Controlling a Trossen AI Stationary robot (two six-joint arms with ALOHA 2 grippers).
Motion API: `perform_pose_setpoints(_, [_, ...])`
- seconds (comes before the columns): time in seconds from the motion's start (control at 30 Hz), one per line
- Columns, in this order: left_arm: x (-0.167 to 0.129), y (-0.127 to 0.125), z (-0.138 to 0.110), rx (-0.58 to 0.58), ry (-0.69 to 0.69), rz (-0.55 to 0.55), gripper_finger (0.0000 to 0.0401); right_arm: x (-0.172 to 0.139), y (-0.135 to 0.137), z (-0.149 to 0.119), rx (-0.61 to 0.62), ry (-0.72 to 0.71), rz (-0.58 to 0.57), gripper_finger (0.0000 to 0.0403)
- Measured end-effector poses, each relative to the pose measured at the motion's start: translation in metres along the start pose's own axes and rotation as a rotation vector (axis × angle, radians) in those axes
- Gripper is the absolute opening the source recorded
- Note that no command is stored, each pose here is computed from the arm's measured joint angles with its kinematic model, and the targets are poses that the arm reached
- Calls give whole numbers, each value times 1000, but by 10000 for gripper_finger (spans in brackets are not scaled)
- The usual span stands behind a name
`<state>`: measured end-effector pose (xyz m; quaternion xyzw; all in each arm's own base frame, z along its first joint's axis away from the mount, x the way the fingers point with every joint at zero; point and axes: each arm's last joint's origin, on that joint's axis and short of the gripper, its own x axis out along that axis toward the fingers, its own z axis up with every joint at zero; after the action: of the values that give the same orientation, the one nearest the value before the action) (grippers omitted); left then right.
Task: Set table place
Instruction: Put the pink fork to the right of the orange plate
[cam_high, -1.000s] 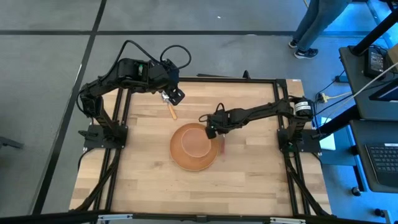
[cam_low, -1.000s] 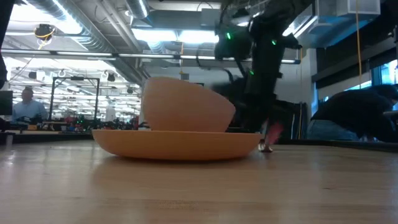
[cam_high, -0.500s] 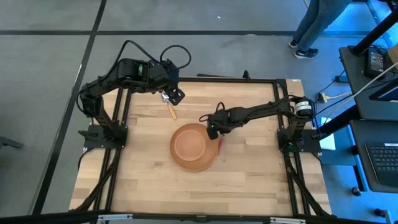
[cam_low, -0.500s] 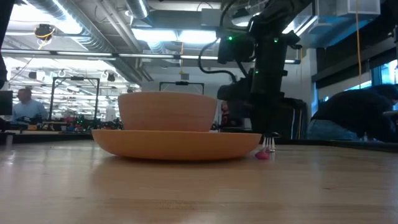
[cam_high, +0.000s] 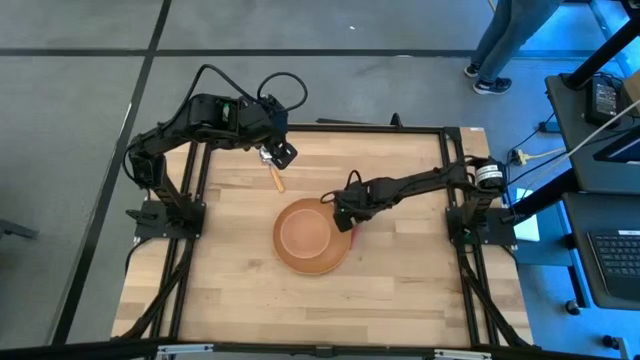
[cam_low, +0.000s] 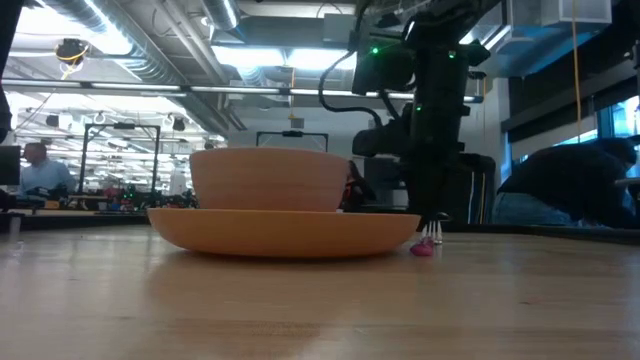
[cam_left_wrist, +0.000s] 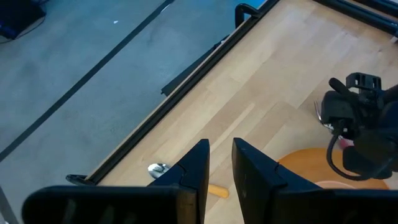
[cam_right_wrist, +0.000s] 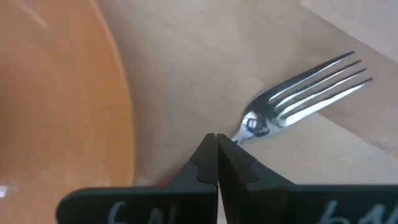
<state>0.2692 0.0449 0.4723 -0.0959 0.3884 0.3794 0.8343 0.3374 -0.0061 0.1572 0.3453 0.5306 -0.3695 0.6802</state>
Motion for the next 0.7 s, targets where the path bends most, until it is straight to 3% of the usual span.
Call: perform_pose_setpoints(0.7, [0,0,0,0,0,0,63,8,8,-20,24,-19,59,0])
